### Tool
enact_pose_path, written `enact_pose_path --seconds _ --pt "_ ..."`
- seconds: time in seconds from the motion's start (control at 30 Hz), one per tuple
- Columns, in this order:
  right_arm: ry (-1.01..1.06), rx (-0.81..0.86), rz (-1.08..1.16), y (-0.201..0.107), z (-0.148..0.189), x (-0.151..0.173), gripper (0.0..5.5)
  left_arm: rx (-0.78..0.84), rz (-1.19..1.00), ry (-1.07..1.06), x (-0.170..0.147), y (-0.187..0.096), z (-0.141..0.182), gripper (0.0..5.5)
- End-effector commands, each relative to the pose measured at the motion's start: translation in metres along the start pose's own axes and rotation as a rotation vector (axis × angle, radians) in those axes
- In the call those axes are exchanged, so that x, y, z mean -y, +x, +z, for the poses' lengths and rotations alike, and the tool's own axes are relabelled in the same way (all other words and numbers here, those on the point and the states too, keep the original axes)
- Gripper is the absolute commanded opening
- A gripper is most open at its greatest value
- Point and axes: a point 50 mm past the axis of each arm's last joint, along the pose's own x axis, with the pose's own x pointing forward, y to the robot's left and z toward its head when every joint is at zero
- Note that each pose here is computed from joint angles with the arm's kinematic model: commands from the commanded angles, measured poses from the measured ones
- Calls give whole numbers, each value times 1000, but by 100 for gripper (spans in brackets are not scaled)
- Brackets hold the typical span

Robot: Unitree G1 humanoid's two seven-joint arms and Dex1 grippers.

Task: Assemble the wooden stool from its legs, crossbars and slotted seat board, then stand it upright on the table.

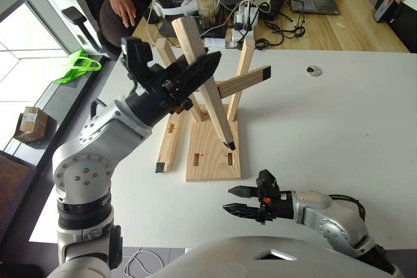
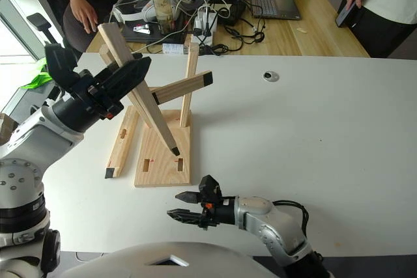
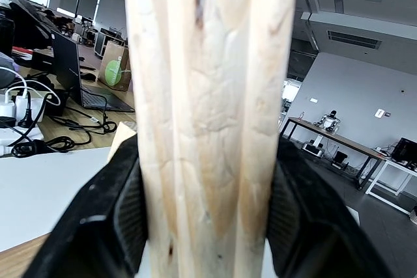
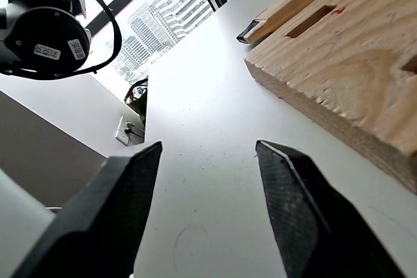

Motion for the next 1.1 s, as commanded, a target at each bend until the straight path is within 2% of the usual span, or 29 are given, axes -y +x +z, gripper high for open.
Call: enact_pose_path --seconds 0.03,0.23,0.4,0.83,1.1 --pt "-29 -15 -54 8 -1 5 269 -20 5 0 -2 2 -3 208" --pt "-105 -19 -174 9 8 24 269 -18 70 10 -10 -4 -13 208" --pt "-124 -2 -234 6 13 35 269 -10 140 112 -17 -14 -28 208" --pt "-168 4 -321 -13 28 59 269 120 -10 315 -28 -34 -53 208" --pt "-175 -24 -265 -37 47 68 269 69 -90 446 -16 -38 -78 208"
